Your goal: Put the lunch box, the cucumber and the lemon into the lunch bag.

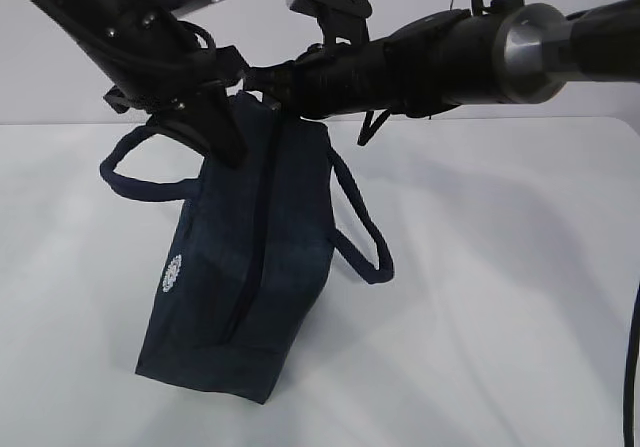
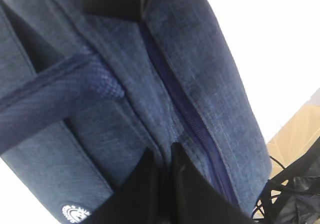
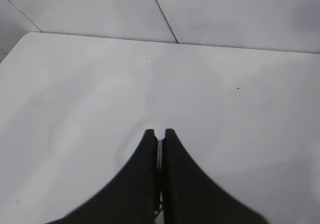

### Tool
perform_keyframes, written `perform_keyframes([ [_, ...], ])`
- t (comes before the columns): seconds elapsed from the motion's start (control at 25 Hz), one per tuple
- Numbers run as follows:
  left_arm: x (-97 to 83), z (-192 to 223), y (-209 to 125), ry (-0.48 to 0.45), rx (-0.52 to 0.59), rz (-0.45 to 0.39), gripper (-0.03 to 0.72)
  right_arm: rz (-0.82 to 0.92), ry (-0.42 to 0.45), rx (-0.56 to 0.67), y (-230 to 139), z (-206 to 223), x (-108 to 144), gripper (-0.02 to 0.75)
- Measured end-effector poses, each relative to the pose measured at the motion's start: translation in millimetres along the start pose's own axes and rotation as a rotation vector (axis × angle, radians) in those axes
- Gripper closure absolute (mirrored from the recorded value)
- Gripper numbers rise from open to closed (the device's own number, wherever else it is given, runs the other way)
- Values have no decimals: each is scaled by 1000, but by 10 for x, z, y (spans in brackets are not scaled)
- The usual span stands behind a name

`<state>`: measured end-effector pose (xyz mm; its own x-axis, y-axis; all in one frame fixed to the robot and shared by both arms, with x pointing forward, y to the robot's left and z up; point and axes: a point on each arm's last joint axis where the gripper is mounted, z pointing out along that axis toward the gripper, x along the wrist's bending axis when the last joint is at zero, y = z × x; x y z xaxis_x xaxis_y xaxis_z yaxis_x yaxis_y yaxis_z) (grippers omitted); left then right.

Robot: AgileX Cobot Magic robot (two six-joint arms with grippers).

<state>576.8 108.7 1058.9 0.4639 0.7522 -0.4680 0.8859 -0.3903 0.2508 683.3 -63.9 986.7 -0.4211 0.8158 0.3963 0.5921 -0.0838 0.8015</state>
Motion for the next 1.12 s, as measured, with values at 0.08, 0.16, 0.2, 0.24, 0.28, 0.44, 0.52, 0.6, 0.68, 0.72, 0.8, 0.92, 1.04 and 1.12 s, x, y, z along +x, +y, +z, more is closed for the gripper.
perform_keyframes([
  [0.08,-5,0,1,-6,-1,-3,688,2,1,0,0,0,1,751],
  [0.16,-7,0,2,-8,-2,-5,688,3,6,6,-13,19,-2,751],
  [0.2,-5,4,-2,-8,0,-6,688,5,15,14,-34,44,-4,751],
  [0.24,-4,9,-5,-10,2,-8,688,8,32,25,-51,70,2,751],
  [0.28,-2,20,-13,-10,6,-10,688,16,49,35,-71,100,7,751],
  [0.44,6,101,-89,-21,34,-28,688,39,93,62,-125,150,23,751],
  [0.52,18,129,-112,-25,38,-38,688,40,101,66,-125,150,31,751],
  [0.6,15,136,-119,-29,40,-41,688,38,115,76,-140,153,41,751],
  [0.68,12,142,-123,-29,43,-40,688,24,125,89,-152,151,50,751],
  [0.72,2,145,-131,-30,46,-38,688,19,130,96,-159,150,54,751],
  [0.8,10,160,-150,-30,53,-43,688,1,129,106,-169,149,53,751],
  [0.92,19,184,-173,-32,64,-42,688,-86,118,118,-150,114,59,751],
  [1.04,-4,195,-183,-43,66,-22,688,-149,113,138,-150,94,64,751],
  [1.12,-21,202,-185,-47,67,-9,688,-174,120,150,-137,84,78,751],
])
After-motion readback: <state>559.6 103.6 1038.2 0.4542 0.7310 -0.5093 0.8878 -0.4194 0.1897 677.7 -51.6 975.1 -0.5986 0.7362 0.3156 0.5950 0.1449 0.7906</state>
